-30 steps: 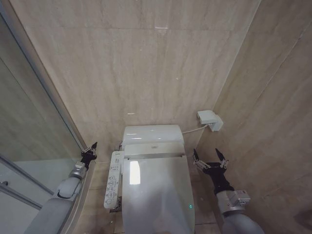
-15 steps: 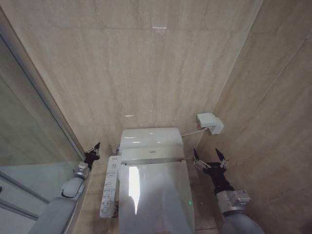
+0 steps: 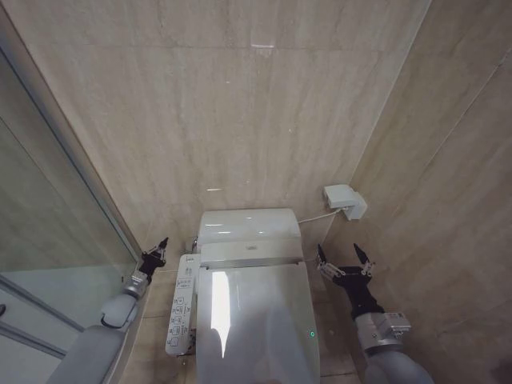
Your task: Open the toilet lid, clean the toilet bowl with a toilet brush, close the toilet lid, and flush.
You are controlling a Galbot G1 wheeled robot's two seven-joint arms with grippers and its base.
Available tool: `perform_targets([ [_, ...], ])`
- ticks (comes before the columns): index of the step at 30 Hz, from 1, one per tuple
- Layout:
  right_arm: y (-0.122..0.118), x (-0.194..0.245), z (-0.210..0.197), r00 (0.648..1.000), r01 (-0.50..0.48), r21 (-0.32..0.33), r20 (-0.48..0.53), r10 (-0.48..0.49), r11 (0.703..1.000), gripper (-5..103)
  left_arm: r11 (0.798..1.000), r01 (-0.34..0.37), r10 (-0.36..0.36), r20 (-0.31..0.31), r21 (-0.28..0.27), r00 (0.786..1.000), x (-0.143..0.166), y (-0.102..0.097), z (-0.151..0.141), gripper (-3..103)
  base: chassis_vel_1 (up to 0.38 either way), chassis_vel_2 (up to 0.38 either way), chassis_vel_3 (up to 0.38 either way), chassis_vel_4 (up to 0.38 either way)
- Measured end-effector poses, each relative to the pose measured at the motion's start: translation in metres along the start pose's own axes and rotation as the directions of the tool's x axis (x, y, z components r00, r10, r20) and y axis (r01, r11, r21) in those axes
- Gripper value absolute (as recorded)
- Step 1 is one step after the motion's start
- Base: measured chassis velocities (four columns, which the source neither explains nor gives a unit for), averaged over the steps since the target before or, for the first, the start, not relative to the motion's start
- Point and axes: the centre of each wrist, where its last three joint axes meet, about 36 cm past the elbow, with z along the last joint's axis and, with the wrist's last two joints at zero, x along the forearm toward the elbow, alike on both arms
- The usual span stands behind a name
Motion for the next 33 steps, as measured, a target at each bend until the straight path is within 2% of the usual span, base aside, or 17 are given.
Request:
perform_targets([
  [2, 0.0, 0.0, 0.0, 1.0, 0.0, 0.0, 0.0, 0.0, 1.0, 100, 1.0, -0.001, 0.0, 0.009, 0.013, 1.0, 0.004, -0.01, -0.002, 0, 0.0, 0.0, 0.0, 0.0],
  [6, 0.0, 0.0, 0.0, 1.0, 0.0, 0.0, 0.0, 0.0, 1.0, 100, 1.0, -0.001, 0.0, 0.018, 0.012, 1.0, 0.012, -0.017, -0.005, 0, 0.0, 0.0, 0.0, 0.0],
  [13, 0.0, 0.0, 0.0, 1.0, 0.0, 0.0, 0.0, 0.0, 1.0, 100, 1.0, -0.009, 0.009, 0.024, -0.006, 1.0, 0.025, -0.018, -0.003, 0, 0.0, 0.0, 0.0, 0.0],
  [22, 0.0, 0.0, 0.0, 1.0, 0.0, 0.0, 0.0, 0.0, 1.0, 100, 0.995, -0.049, 0.05, 0.007, -0.092, 0.999, 0.032, -0.01, 0.011, 0, 0.0, 0.0, 0.0, 0.0],
  [29, 0.0, 0.0, 0.0, 1.0, 0.0, 0.0, 0.0, 0.0, 1.0, 100, 0.981, -0.067, 0.073, 0.029, -0.18, 0.997, 0.019, -0.001, 0.017, 0, 0.0, 0.0, 0.0, 0.0],
  [33, 0.0, 0.0, 0.0, 1.0, 0.0, 0.0, 0.0, 0.0, 1.0, 100, 0.977, -0.071, 0.08, 0.038, -0.199, 0.996, 0.014, 0.0, 0.016, 0, 0.0, 0.0, 0.0, 0.0],
])
